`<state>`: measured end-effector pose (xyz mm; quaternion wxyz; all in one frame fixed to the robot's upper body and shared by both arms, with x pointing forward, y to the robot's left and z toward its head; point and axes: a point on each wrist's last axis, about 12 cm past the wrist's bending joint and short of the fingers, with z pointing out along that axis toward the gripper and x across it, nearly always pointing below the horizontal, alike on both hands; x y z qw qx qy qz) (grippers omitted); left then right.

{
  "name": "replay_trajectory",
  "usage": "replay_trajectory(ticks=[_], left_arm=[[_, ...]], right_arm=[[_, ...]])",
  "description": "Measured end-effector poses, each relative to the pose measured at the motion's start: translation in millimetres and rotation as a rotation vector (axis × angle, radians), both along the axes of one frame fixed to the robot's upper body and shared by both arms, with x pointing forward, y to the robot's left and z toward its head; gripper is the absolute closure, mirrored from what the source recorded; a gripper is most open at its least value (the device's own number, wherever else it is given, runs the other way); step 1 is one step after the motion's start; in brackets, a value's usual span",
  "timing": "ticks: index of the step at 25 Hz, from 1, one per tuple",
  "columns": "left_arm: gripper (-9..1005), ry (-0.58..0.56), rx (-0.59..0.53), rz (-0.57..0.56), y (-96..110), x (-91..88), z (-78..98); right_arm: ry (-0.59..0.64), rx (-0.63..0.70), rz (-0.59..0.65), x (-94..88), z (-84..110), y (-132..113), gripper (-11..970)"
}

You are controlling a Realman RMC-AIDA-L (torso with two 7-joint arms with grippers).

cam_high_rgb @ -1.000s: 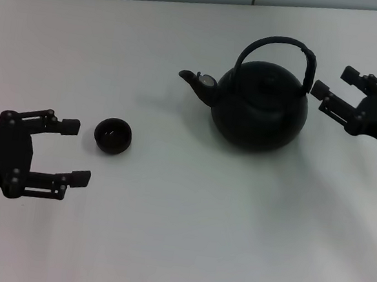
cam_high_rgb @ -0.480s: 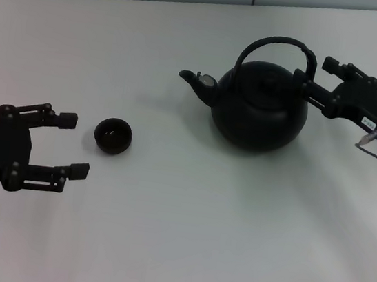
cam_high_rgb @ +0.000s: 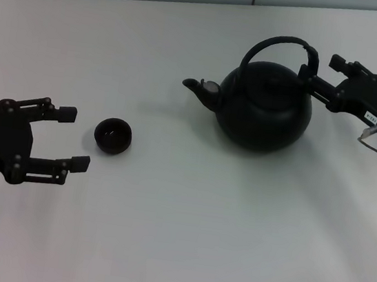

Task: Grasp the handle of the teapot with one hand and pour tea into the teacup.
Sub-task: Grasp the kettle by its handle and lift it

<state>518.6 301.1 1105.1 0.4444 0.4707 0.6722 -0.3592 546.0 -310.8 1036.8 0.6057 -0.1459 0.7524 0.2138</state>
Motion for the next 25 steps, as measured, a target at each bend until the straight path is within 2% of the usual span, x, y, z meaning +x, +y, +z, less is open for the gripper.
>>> replay_trajectory(ticks=[17, 25], left_arm=[[135, 0.002, 0.019, 0.016, 2.8, 2.4, -0.9], [135, 0.001, 0.024, 0.022, 5.5, 1.3, -0.8]], right_arm=[[0.002, -0.005, 0.024, 3.7, 0.6, 6.3, 319], [-0.001, -0.003, 0.021, 3.9, 1.0, 6.0, 623]])
